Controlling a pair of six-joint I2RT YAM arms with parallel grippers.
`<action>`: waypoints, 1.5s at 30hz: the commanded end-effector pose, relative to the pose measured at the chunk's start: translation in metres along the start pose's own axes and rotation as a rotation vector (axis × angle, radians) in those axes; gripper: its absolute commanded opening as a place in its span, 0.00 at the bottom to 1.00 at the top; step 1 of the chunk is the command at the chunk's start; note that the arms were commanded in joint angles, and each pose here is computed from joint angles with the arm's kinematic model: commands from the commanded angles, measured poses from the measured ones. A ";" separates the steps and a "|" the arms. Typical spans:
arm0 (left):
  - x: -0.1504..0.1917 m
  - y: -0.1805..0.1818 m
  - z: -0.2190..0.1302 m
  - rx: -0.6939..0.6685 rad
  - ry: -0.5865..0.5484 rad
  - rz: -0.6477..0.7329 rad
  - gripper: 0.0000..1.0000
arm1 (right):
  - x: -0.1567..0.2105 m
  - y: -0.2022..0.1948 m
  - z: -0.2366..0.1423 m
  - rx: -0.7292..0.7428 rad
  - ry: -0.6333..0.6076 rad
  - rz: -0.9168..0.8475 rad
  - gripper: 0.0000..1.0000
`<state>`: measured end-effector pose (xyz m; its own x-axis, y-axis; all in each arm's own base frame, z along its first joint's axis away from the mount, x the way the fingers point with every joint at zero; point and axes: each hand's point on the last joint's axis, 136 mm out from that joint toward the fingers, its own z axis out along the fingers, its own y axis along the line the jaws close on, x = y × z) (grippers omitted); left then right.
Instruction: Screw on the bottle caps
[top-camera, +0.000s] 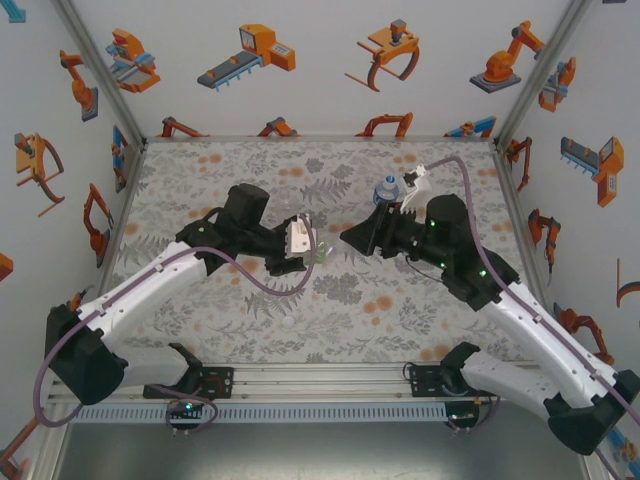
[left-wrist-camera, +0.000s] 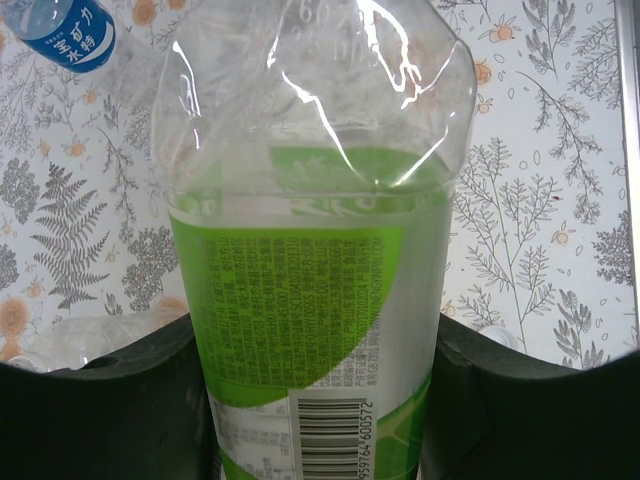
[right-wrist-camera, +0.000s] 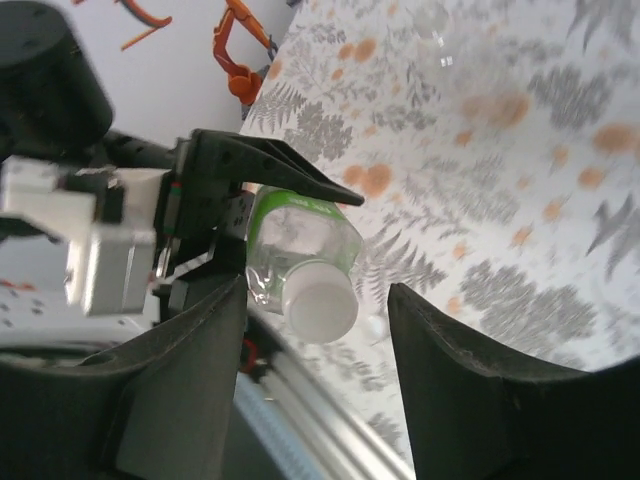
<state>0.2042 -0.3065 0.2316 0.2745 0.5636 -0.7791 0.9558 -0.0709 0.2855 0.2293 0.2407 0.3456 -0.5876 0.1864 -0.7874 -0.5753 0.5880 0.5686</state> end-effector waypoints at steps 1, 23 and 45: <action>-0.021 -0.006 -0.011 0.023 -0.075 0.062 0.00 | -0.006 0.037 -0.020 -0.150 -0.027 -0.511 0.55; -0.027 -0.019 -0.016 0.071 -0.106 0.086 0.00 | 0.035 0.074 -0.026 -0.500 -0.043 -1.125 0.52; -0.028 -0.019 -0.017 0.066 -0.105 0.087 0.00 | 0.052 0.065 -0.011 -0.528 0.036 -1.041 0.41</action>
<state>0.1856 -0.3050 0.2433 0.3253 0.5082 -0.7974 0.9448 -0.1405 0.2959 0.1600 0.2766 0.3433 0.2994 -0.2485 -0.9212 -0.9441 0.0626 -0.3238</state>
